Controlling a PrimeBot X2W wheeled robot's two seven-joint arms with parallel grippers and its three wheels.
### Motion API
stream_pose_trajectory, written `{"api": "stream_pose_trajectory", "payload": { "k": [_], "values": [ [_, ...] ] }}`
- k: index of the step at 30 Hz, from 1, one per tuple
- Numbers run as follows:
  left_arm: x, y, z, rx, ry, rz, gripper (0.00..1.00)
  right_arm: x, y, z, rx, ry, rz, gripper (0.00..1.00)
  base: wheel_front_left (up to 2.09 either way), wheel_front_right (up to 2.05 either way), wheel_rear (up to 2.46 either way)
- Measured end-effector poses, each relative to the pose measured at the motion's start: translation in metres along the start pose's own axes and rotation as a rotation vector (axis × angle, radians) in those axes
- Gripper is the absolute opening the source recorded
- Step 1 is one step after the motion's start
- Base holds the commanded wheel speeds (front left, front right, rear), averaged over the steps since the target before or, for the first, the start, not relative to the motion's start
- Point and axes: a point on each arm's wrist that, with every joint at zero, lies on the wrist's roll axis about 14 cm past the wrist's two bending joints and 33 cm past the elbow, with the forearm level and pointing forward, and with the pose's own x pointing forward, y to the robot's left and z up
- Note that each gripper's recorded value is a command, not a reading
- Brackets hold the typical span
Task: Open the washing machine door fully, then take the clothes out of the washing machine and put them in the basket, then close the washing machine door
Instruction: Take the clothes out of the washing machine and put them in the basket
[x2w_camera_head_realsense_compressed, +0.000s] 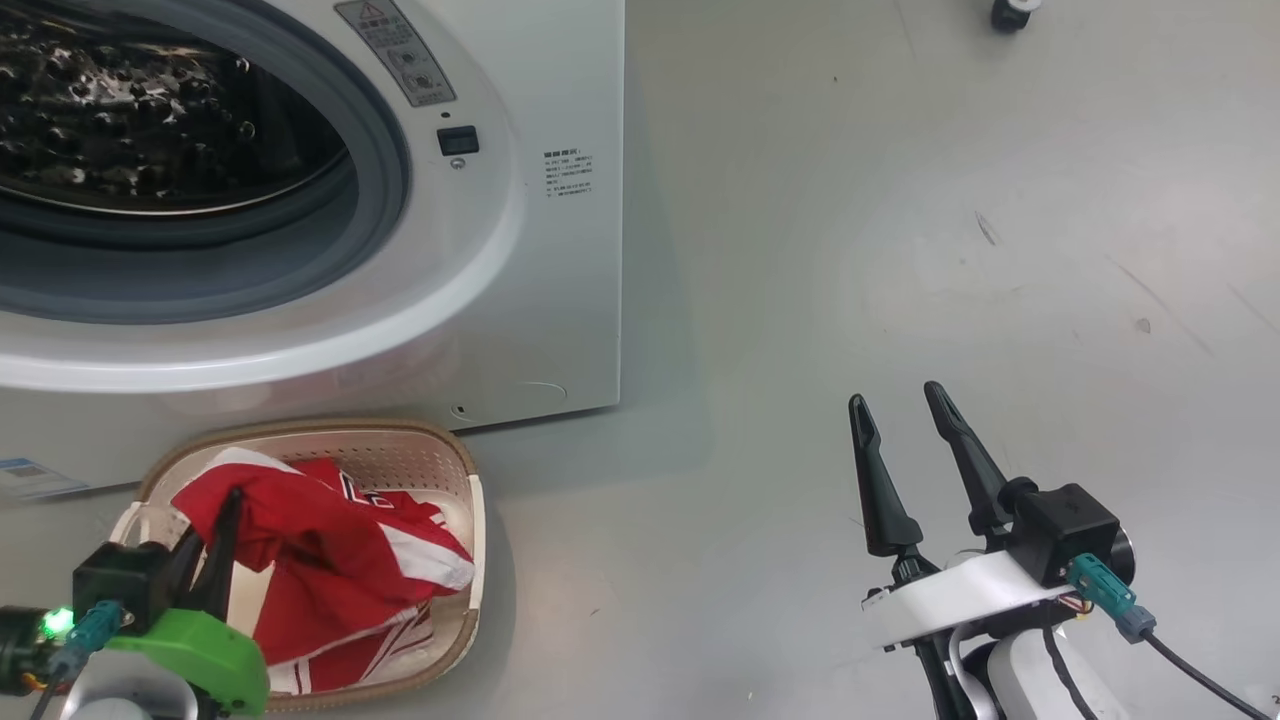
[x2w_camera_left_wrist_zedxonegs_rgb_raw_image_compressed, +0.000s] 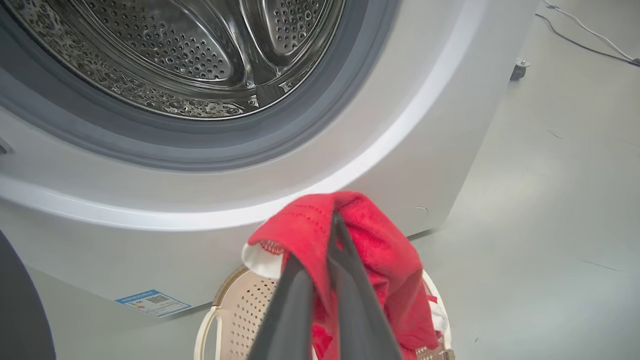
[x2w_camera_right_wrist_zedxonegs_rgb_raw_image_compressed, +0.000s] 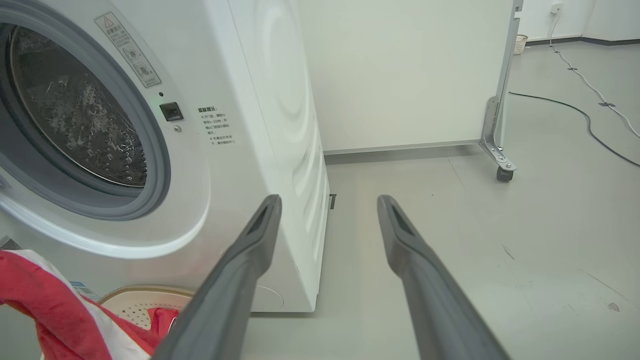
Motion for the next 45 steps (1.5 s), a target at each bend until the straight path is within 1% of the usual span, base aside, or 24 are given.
{"api": "stream_pose_trajectory", "payload": {
  "k": [8, 11, 17, 23, 27, 28, 29, 30, 31, 33, 36, 45],
  "values": [
    [0.017, 0.011, -0.042, -0.008, 0.156, 0.012, 0.0, 0.011, -0.012, -0.006, -0.012, 0.017, -0.027, 1.0, 0.0, 0.0, 0.0],
    [0.03, 0.014, -0.047, -0.033, 0.173, 0.021, 0.0, 0.015, -0.018, -0.01, -0.013, 0.027, -0.041, 1.0, 0.0, 0.0, 0.0],
    [0.062, 0.013, -0.053, -0.047, 0.196, 0.008, 0.0, 0.02, -0.031, -0.022, -0.024, 0.057, -0.076, 1.0, 0.0, 0.0, 0.0],
    [0.076, 0.031, -0.08, -0.113, 0.272, 0.069, 0.0, 0.032, -0.04, -0.028, -0.036, 0.069, -0.087, 1.0, 0.0, 0.0, 0.0],
    [0.075, 0.042, -0.106, -0.151, 0.346, 0.12, 0.0, 0.036, -0.048, -0.035, -0.044, 0.087, -0.105, 1.0, 0.0, 0.0, 0.0],
    [0.073, 0.046, -0.114, -0.174, 0.373, 0.145, 0.0, 0.037, -0.05, -0.037, -0.046, 0.09, -0.111, 1.0, 0.0, 0.0, 0.0],
    [0.066, 0.053, -0.13, -0.216, 0.419, 0.195, 0.0, 0.038, -0.053, -0.04, -0.051, 0.097, -0.118, 1.0, 0.0, 0.0, 0.0],
    [0.066, 0.053, -0.13, -0.216, 0.419, 0.195, 0.0, 0.038, -0.053, -0.04, -0.051, 0.097, -0.118, 1.0, 0.0, 0.0, 0.0],
    [0.059, 0.057, -0.142, -0.248, 0.454, 0.233, 0.0, 0.039, -0.055, -0.042, -0.051, 0.103, -0.121, 1.0, 0.0, 0.0, 0.0],
    [0.054, 0.06, -0.149, -0.276, 0.471, 0.262, 0.0, 0.039, -0.055, -0.044, -0.05, 0.108, -0.121, 1.0, 0.0, 0.0, 0.0],
    [0.051, 0.063, -0.155, -0.293, 0.491, 0.284, 0.0, 0.04, -0.054, -0.046, -0.05, 0.112, -0.119, 1.0, 0.0, 0.0, 0.0],
    [0.048, 0.062, -0.164, -0.307, 0.526, 0.298, 0.0, 0.045, -0.053, -0.046, -0.051, 0.109, -0.109, 1.0, 0.0, 0.0, 0.0]
  ]
}}
